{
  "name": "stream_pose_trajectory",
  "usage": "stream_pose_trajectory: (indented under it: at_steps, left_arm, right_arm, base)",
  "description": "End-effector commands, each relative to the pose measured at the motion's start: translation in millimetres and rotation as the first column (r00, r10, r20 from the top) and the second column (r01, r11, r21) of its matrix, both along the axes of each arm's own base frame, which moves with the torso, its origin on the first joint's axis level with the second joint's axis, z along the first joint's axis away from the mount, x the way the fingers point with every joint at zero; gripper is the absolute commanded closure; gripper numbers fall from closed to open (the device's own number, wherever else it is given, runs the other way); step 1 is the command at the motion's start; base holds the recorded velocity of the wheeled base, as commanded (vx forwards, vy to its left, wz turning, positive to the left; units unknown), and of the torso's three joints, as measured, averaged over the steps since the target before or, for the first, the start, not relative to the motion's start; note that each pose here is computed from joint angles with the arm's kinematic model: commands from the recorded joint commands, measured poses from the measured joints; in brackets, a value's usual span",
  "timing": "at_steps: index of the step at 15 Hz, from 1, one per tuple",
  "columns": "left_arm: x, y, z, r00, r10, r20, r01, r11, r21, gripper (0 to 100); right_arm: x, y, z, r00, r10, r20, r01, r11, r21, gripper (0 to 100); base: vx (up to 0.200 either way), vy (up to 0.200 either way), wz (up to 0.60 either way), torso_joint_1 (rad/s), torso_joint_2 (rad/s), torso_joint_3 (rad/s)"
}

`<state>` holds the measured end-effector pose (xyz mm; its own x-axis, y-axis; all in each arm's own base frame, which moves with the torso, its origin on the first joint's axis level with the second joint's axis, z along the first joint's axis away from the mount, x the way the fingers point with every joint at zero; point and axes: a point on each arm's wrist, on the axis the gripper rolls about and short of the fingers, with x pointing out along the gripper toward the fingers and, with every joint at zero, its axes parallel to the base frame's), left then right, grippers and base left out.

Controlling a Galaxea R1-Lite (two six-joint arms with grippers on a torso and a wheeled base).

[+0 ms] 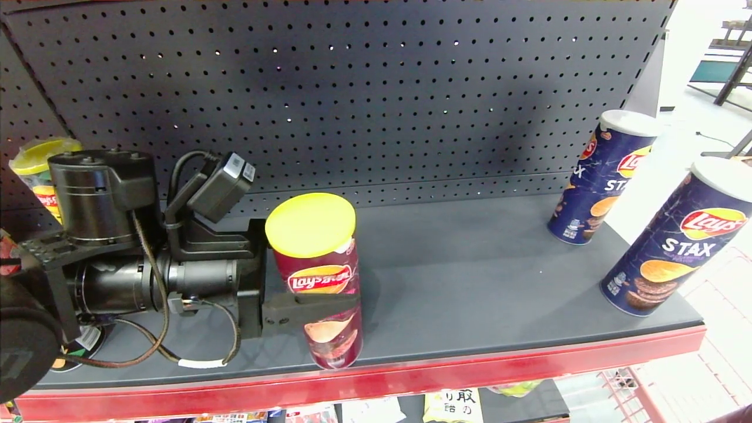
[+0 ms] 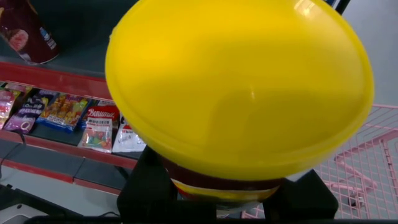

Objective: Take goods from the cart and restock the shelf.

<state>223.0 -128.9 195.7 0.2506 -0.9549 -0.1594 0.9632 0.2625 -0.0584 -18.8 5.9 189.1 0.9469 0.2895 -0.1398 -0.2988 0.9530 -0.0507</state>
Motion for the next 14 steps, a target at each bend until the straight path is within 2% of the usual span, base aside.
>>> stream_pose_trajectory:
  at_steps: [1, 4, 6, 11, 12, 14]
  left_arm:
    - [0, 0.9, -0.2, 1.000, 0.005, 0.004, -0.005, 1.000, 0.000, 0]
    - [-2, 7.6, 2.0, 0.999, 0.039, 0.014, -0.039, 0.999, -0.001, 0]
    - [-9, 19.7, -2.0, 0.997, 0.082, 0.004, -0.082, 0.997, 0.007, 0]
    - [-39, 62.9, -4.7, 0.975, 0.223, 0.018, -0.223, 0.975, -0.001, 0]
    - [-47, 76.8, -5.6, 0.955, 0.295, 0.027, -0.295, 0.955, -0.003, 0]
    - [-60, 91.2, -6.7, 0.916, 0.398, 0.046, -0.398, 0.917, -0.004, 0]
  right_arm:
    - [0, 0, 0, 1.000, 0.001, 0.000, -0.001, 1.000, 0.000, 100]
    - [0, 0, 0, 1.000, 0.002, 0.000, -0.002, 1.000, 0.000, 100]
    - [1, 0, 0, 1.000, 0.007, -0.006, -0.007, 1.000, 0.000, 100]
    - [10, 0, -3, 0.998, 0.014, -0.061, -0.014, 1.000, 0.001, 100]
    - [13, 0, -2, 0.997, 0.016, -0.075, -0.017, 1.000, -0.002, 100]
    - [16, 1, -3, 0.996, 0.026, -0.088, -0.027, 1.000, -0.013, 100]
  base:
    - [0.000, 0.000, 0.00, 0.000, 0.00, 0.000]
    - [0.000, 0.000, 0.00, 0.000, 0.00, 0.000]
    - [0.000, 0.000, 0.00, 0.000, 0.00, 0.000]
    - [0.000, 0.000, 0.00, 0.000, 0.00, 0.000]
    - [0.000, 0.000, 0.00, 0.000, 0.00, 0.000]
    - [0.000, 0.000, 0.00, 0.000, 0.00, 0.000]
